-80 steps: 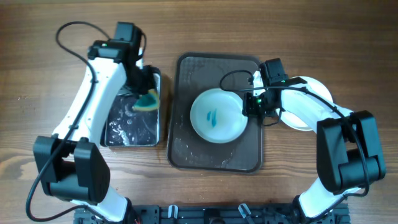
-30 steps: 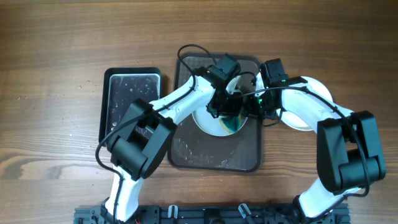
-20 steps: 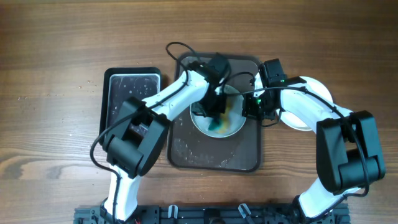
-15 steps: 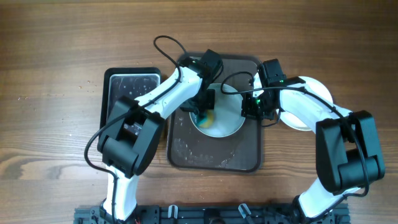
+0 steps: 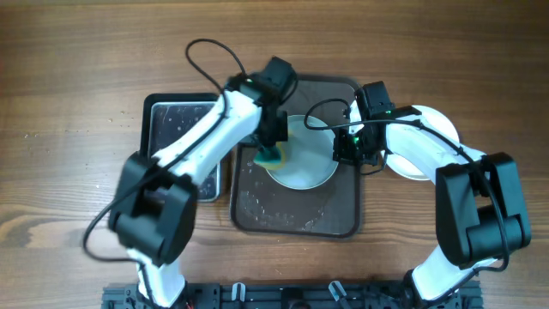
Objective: Clean dirty plates on tray and stack at the side
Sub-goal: 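Scrub the plate with the sponge while the right gripper holds its rim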
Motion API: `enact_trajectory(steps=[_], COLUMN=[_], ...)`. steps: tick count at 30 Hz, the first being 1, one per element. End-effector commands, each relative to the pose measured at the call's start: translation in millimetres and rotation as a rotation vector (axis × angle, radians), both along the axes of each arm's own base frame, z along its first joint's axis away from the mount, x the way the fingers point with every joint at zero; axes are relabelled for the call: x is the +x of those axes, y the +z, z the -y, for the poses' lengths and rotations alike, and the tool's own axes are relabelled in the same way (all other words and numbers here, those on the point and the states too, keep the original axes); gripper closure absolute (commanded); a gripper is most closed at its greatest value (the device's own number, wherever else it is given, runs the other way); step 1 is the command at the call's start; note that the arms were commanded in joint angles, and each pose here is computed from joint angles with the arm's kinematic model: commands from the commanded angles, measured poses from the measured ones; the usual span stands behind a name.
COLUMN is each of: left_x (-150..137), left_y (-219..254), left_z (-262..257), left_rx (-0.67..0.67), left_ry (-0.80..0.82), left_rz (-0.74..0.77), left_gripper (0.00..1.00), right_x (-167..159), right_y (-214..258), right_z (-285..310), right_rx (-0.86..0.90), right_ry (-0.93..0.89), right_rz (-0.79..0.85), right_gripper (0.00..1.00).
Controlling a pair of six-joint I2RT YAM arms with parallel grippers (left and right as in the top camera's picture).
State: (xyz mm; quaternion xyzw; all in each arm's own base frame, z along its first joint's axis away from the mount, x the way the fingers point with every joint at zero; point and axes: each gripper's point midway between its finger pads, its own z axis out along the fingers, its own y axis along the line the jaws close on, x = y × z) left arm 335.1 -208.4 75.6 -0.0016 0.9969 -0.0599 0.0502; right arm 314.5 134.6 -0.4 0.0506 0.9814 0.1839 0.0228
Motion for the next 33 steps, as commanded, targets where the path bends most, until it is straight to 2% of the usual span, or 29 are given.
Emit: enact_trajectory(steps=[1, 4, 7, 9, 11, 13, 14, 16, 18, 19, 21, 26, 29, 33], left_x=[-5.9, -3.8, 4.2, 7.8, 10.0, 10.3, 8.1, 3.4, -3.2, -5.8, -10.5, -24.6, -29.6, -27.4], left_y=[46.5, 63.0, 60.0, 51.8, 43.1, 45.5, 49.4, 50.4, 40.8, 31.9, 12.5, -40.4, -59.4, -70.9], left_z=[-15.5, -56.1, -119.6, -149.4, -150.7, -115.0, -95.7, -75.4, -53.4, -45.8, -38.9, -37.2, -40.0, -39.1], left_rx=[-0.103, -0.08, 0.051, 0.083, 0.004, -0.2, -0.271, -0.285, -0.258, -0.238, -0.209, -0.21, -0.206, -0.211], left_ry=[0.009, 0.035, 0.158, 0.234, 0.258, 0.117, 0.056, -0.001, -0.072, -0.094, -0.089, -0.045, -0.045, -0.047], left_rz=[0.027, 0.04, 0.035, 0.024, 0.008, 0.001, 0.0, 0.0, 0.003, 0.007, 0.004, -0.008, 0.0, 0.014], left_gripper=[0.96, 0.96, 0.96, 0.96, 0.96, 0.96, 0.92, 0.75, 0.46, 0.4, 0.36, 0.36, 0.41, 0.79], right_x=[-4.8, -5.5, -5.6, -4.4, -3.9, -4.0, -4.0, -4.0, -4.1, -4.1, -4.1, -6.5, -6.6, -6.8], right_y=[-16.9, -16.2, -15.6, -15.5, -15.4, -15.4, -15.4, -15.4, -15.4, -15.4, -15.4, -15.3, -15.3, -15.3], right_z=[13.1, 10.7, 8.9, 8.6, 8.5, 8.5, 8.5, 8.5, 8.5, 8.5, 8.4, 7.9, 7.9, 8.0], right_rx=[-0.069, -0.055, -0.045, -0.044, -0.044, -0.044, -0.044, -0.044, -0.044, -0.044, -0.043, -0.039, -0.039, -0.039], right_ry=[-0.01, 0.009, 0.02, 0.033, 0.034, 0.035, 0.034, 0.034, 0.034, 0.034, 0.034, 0.035, 0.035, 0.035], right_rz=[-0.036, -0.034, -0.031, -0.021, -0.019, -0.019, -0.019, -0.019, -0.02, -0.02, -0.02, -0.03, -0.03, -0.031], right_gripper=[0.96, 0.96, 0.96, 0.96, 0.96, 0.96, 0.96, 0.96, 0.96, 0.96, 0.96, 0.96, 0.96, 0.96])
